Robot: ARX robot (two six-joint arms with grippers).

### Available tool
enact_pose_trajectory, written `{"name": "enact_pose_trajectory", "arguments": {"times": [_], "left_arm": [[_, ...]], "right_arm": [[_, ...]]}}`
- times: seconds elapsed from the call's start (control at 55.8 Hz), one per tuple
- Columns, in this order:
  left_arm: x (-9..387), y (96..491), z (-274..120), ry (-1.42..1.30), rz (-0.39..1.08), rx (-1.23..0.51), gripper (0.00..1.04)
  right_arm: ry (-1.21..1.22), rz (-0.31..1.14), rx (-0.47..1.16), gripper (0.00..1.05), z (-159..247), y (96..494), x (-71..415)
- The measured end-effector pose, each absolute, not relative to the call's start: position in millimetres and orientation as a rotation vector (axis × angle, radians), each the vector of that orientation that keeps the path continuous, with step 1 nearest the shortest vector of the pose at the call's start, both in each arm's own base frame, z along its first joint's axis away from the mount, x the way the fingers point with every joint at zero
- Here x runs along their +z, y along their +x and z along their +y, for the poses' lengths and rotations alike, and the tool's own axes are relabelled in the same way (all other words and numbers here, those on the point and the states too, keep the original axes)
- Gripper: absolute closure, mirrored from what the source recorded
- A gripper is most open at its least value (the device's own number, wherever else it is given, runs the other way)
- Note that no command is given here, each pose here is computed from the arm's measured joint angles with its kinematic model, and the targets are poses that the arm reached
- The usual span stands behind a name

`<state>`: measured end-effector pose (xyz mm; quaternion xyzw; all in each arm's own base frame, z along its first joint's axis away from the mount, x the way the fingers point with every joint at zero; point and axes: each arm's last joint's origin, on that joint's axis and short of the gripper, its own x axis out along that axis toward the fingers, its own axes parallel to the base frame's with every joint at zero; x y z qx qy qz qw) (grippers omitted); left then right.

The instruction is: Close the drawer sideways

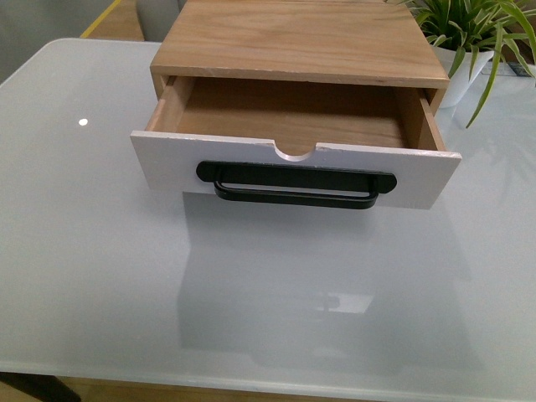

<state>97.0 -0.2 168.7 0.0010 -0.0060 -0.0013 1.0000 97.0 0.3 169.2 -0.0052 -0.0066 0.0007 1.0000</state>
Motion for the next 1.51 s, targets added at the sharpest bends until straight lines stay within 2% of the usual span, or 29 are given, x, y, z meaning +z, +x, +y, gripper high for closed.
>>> {"name": "enact_pose_trajectory", "arguments": {"times": [0.663, 0.753, 0.861, 0.896, 1.04, 1.183, 1.38, 1.506], "left_arm": [[168.4, 97.2, -0.3, 0.007, -0.003, -0.010, 0.09], [166.4, 98.9, -3.6, 0.085, 0.349, -0.180, 0.09], [163.3, 108.2, -12.3, 0.162, 0.438, -0.310, 0.09], [164.7, 112.1, -17.4, 0.185, 0.439, -0.369, 0.09], [167.9, 135.9, -32.9, 0.264, 0.377, -0.541, 0.09], [160.2, 178.2, -49.6, 0.377, 0.338, -0.724, 0.09], [135.7, 216.7, -66.2, 0.516, 0.387, -0.888, 0.09], [126.4, 235.4, -76.2, 0.560, 0.387, -0.945, 0.09]], "right_arm": [[-0.010, -0.013, 0.001, 0.09, 0.3, 97.0, 169.2], [-0.024, 0.010, -0.011, 0.09, 0.2, 97.3, 168.5], [-0.219, 0.272, -0.056, 0.09, 4.2, 109.5, 161.0], [-0.293, 0.316, -0.033, 0.09, 7.7, 117.1, 156.7], [-0.500, 0.334, 0.093, 0.09, 22.6, 147.7, 155.6], [-0.727, 0.406, 0.321, 0.09, 44.8, 184.5, 147.4], [-0.928, 0.469, 0.550, 0.09, 57.9, 207.8, 135.7], [-1.022, 0.473, 0.615, 0.09, 62.5, 222.1, 133.2]]}}
